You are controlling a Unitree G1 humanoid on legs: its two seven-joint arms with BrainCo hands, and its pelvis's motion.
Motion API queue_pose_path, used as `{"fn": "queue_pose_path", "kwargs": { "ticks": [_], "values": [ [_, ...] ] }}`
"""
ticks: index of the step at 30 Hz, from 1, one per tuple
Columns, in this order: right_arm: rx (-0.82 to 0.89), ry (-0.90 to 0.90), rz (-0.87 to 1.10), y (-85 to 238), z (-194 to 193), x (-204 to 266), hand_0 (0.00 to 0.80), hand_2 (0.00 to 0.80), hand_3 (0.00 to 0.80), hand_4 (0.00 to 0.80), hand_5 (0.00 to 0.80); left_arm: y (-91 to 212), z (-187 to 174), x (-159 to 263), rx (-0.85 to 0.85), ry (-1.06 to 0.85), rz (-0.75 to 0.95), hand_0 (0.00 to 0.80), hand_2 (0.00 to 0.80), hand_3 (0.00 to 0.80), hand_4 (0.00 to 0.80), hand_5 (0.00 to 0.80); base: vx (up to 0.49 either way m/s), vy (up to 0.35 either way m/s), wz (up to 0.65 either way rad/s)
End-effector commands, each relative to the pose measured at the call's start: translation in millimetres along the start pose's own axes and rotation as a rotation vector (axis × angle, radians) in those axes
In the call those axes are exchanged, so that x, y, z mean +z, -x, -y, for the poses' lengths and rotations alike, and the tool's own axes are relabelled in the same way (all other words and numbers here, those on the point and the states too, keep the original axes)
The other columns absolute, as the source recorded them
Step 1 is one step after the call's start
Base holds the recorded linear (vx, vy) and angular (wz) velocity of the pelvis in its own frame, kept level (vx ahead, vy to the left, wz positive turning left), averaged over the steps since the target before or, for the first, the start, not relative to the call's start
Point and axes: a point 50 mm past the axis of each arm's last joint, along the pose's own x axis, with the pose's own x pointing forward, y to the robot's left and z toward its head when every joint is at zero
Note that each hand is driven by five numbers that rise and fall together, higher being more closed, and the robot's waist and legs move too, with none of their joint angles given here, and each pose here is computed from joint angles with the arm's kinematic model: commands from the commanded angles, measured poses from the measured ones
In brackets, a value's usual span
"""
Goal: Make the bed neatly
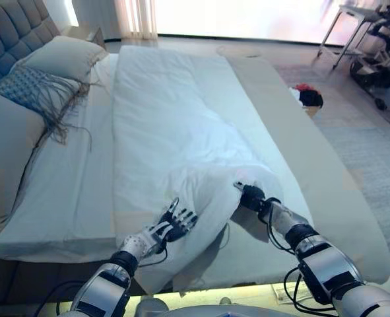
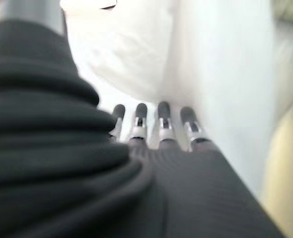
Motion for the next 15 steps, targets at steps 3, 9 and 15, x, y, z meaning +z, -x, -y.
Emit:
{"fn": "queue_pose_path", "kwargs": {
  "ticks": [3, 9, 15],
  "values": [
    [0.183, 0.042, 0.198, -9.4, -53.5, 47.2, 0.800, 0.800, 0.800, 0.800, 0.800, -21.7, 8.8, -67.0, -0.015, 0.228, -0.311, 0.000, 0.000, 0.000, 0.000, 0.000, 0.041, -0.115, -0.01],
    [0.234, 0.018, 0.284, -10.9, -78.6, 64.3, 0.800, 0.800, 0.800, 0.800, 0.800, -17.4, -6.9, -84.1, 0.133, 0.200, -0.415, 0.000, 0.000, 0.000, 0.000, 0.000, -0.099, -0.156, -0.04],
    [0.279, 0.040, 0.373, -4.2, -95.0, 101.6, 0.800, 0.800, 0.800, 0.800, 0.800, -14.8, -14.9, -74.6, 0.257, 0.152, -0.394, 0.000, 0.000, 0.000, 0.000, 0.000, -0.127, -0.105, -0.04]
  ]
}}
